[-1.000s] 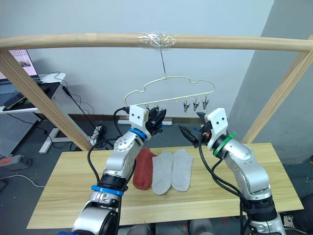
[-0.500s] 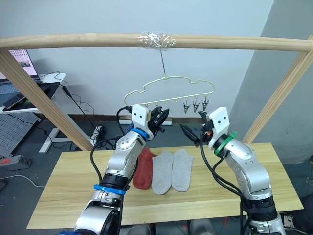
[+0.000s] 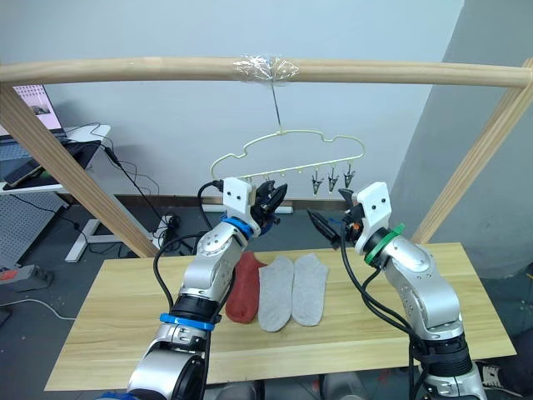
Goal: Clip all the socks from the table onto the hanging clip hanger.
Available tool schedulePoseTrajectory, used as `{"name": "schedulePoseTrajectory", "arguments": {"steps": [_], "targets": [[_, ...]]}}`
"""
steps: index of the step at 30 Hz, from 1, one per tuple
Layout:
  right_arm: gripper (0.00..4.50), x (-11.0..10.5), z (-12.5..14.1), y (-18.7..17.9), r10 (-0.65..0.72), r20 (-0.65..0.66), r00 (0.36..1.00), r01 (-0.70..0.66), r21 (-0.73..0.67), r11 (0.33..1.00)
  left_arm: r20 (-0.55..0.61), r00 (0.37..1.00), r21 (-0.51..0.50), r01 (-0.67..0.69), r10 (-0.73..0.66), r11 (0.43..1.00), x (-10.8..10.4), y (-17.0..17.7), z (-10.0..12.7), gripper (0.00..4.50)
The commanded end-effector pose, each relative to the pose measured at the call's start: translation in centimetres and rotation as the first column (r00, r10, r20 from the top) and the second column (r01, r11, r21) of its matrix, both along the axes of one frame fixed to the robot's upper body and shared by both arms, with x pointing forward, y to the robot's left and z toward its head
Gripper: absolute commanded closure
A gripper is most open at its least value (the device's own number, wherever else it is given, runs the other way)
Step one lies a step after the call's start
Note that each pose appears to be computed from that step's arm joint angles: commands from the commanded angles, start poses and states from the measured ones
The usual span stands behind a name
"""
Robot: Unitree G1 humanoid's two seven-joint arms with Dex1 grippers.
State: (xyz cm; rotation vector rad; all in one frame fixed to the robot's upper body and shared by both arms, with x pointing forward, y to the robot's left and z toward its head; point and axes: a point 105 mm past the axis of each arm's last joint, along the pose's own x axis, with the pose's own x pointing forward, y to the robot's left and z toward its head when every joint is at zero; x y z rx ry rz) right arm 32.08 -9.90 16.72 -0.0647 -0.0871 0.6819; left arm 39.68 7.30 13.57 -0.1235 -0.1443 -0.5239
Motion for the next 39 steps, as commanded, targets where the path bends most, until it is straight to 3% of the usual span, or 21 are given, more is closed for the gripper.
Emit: {"name": "schedulePoseTrajectory", "arguments": {"steps": [1,6,13,17,22,28,33,39], "targets": [[0.00,-0.3,1.4,0.1,0.011,0.048,0.999,-0.012,0.022,1.000,0.045,0.999,-0.009,0.009,-0.008,1.000,0.2,-0.3,1.6,2.77],[0.00,-0.3,1.4,0.0,0.009,0.049,0.999,-0.010,0.021,1.000,0.041,0.999,-0.005,0.019,-0.019,1.000,0.2,-0.5,1.5,2.77],[0.00,-0.3,1.4,0.0,0.012,0.048,0.999,-0.013,0.022,1.000,0.030,0.999,-0.005,0.032,-0.032,0.999,0.1,-0.7,1.3,4.22],[0.00,-0.3,1.1,0.1,0.014,0.035,0.999,-0.015,0.016,1.000,0.028,0.999,-0.004,0.030,-0.030,1.000,0.1,-0.6,1.3,4.47],[0.00,0.3,-5.3,0.7,-0.016,-0.146,0.989,-0.017,-0.226,0.974,0.009,1.000,-0.004,-0.006,0.006,1.000,0.1,0.8,1.2,4.47],[0.00,1.0,-12.4,2.9,-0.005,-0.298,0.955,-0.113,-0.377,0.919,-0.003,1.000,-0.015,-0.013,0.013,1.000,-0.3,2.5,1.5,4.47],[0.00,2.1,-18.6,2.8,-0.099,-0.389,0.916,-0.130,-0.520,0.844,-0.011,0.999,-0.003,-0.040,0.040,0.999,-0.7,3.7,1.5,4.47],[0.00,2.1,-22.0,2.9,-0.132,-0.460,0.878,-0.162,-0.547,0.821,-0.017,0.999,-0.005,-0.048,0.047,0.999,-1.3,3.8,1.4,4.47]]}}
